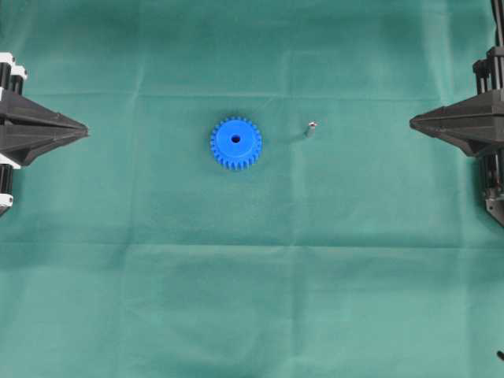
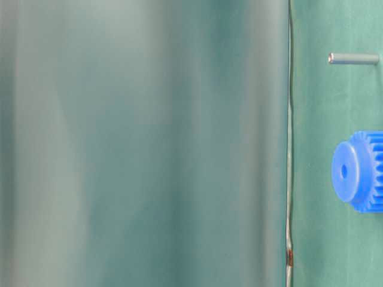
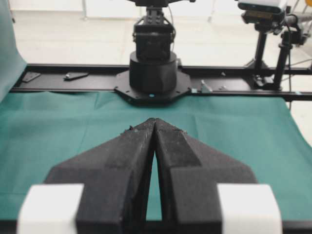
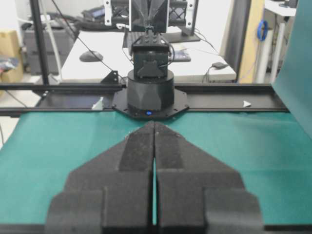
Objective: Insert the shaft placed at a random location into the center hole of the medium gear at another random location.
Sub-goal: 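Move the right gripper left toward the silver shaft, jaws open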
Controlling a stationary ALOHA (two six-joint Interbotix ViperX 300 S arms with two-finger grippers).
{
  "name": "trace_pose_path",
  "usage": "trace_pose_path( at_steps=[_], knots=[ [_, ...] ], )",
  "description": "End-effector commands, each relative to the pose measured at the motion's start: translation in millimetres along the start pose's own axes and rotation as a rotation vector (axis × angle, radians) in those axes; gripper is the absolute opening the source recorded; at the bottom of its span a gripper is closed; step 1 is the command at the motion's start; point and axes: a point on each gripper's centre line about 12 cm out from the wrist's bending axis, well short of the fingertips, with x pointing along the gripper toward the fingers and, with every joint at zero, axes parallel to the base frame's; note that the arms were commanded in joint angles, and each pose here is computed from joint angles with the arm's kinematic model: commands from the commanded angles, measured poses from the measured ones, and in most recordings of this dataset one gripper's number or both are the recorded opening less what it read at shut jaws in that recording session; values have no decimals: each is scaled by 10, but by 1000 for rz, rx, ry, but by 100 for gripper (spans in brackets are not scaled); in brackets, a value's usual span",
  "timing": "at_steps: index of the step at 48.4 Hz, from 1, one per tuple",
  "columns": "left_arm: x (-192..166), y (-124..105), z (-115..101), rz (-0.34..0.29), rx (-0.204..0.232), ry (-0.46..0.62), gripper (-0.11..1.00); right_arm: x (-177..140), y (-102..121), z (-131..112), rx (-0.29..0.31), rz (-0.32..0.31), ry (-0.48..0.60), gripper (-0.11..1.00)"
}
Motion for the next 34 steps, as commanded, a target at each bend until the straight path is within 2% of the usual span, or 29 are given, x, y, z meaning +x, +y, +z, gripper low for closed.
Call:
trace_pose_path(
  at_steps=[1, 19, 31, 34],
  knots=[
    [49, 0, 71, -1, 6, -6, 0, 34, 2, 9, -7, 1, 9, 1],
    [44, -1, 67, -2, 0, 0, 0, 173, -67, -100, 10, -32, 89, 1],
    [44, -1, 54, -2, -2, 11, 0, 302, -212, -373, 22, -95, 190, 1],
    [46, 2, 49, 0, -2, 14, 0, 348, -242, -459, 25, -107, 221, 4]
  ],
)
